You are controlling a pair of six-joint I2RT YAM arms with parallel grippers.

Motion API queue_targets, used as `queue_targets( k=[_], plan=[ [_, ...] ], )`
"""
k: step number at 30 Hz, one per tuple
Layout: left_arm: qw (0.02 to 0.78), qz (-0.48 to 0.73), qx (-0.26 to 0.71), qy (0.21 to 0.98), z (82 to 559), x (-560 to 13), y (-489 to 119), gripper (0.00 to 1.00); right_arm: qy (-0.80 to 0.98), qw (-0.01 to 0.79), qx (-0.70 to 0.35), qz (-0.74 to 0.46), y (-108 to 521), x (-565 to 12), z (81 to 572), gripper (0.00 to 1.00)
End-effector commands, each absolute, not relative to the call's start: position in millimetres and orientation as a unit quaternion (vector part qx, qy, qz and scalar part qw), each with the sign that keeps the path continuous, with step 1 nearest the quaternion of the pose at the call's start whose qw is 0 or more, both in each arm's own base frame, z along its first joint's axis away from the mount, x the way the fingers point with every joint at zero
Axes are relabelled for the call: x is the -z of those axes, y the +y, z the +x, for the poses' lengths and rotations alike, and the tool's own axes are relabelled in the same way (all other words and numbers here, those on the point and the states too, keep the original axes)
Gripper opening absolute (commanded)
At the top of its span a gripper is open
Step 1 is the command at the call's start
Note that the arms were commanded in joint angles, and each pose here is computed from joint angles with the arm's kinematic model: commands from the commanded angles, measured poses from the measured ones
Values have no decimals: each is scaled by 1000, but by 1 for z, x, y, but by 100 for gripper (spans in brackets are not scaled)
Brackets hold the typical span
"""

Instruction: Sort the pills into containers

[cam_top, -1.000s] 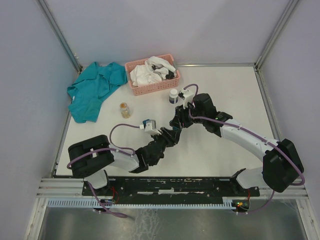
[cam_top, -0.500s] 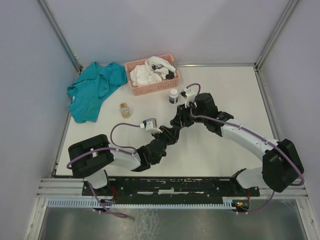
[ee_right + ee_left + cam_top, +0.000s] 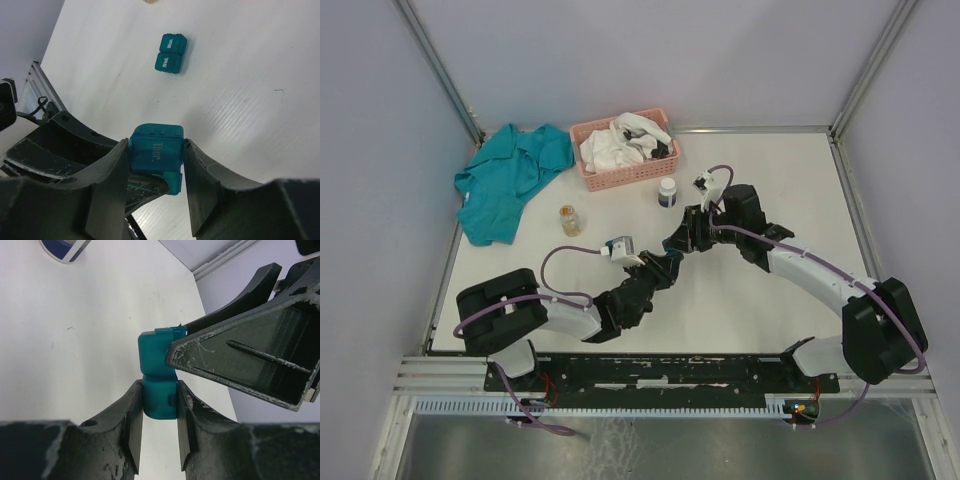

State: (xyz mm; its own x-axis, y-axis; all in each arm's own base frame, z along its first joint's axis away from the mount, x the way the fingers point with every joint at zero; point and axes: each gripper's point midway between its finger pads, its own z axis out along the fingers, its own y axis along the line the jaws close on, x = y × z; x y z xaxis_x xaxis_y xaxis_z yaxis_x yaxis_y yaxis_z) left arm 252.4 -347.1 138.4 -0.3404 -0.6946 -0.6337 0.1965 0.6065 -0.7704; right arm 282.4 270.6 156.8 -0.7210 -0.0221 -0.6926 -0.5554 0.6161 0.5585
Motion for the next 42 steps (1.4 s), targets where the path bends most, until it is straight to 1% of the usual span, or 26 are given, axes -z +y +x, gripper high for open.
queue_targets(
  k=[1, 3, 5, 8, 10, 15, 17, 19, 22, 26, 29, 35, 42],
  plan=[
    [544, -207, 432, 688, 256, -151, -340, 3, 808, 329, -463, -157, 277, -179, 284, 26],
    [542, -206, 440, 685, 254, -152, -338, 3, 805, 323, -474, -152, 277, -179, 284, 29],
    [543, -203, 446, 681, 254, -155, -335, 3, 804, 318, -480, -149, 277, -179, 285, 35],
    [544, -199, 450, 680, 251, -158, -333, 3, 803, 324, -478, -148, 272, -180, 288, 51],
    [543, -198, 453, 678, 250, -160, -332, 3, 807, 328, -469, -148, 268, -179, 291, 59],
    [541, -193, 458, 678, 247, -160, -330, 3, 817, 344, -440, -144, 255, -178, 299, 70],
    [541, -191, 456, 680, 247, -159, -330, 3, 822, 351, -425, -142, 249, -176, 302, 71],
    [542, -190, 458, 679, 246, -160, -329, 3, 826, 358, -410, -144, 245, -175, 305, 67],
    [541, -186, 463, 677, 245, -163, -330, 3, 832, 362, -392, -148, 240, -172, 308, 54],
    [539, -181, 471, 674, 243, -166, -332, 3, 834, 363, -386, -156, 239, -169, 308, 52],
    [538, -178, 476, 673, 242, -168, -333, 3, 821, 360, -411, -166, 245, -174, 304, 47],
    [532, -171, 492, 668, 239, -172, -337, 3, 790, 361, -462, -179, 257, -190, 296, 24],
    [523, -171, 509, 662, 236, -175, -338, 3, 770, 354, -501, -177, 260, -202, 290, 11]
  ],
)
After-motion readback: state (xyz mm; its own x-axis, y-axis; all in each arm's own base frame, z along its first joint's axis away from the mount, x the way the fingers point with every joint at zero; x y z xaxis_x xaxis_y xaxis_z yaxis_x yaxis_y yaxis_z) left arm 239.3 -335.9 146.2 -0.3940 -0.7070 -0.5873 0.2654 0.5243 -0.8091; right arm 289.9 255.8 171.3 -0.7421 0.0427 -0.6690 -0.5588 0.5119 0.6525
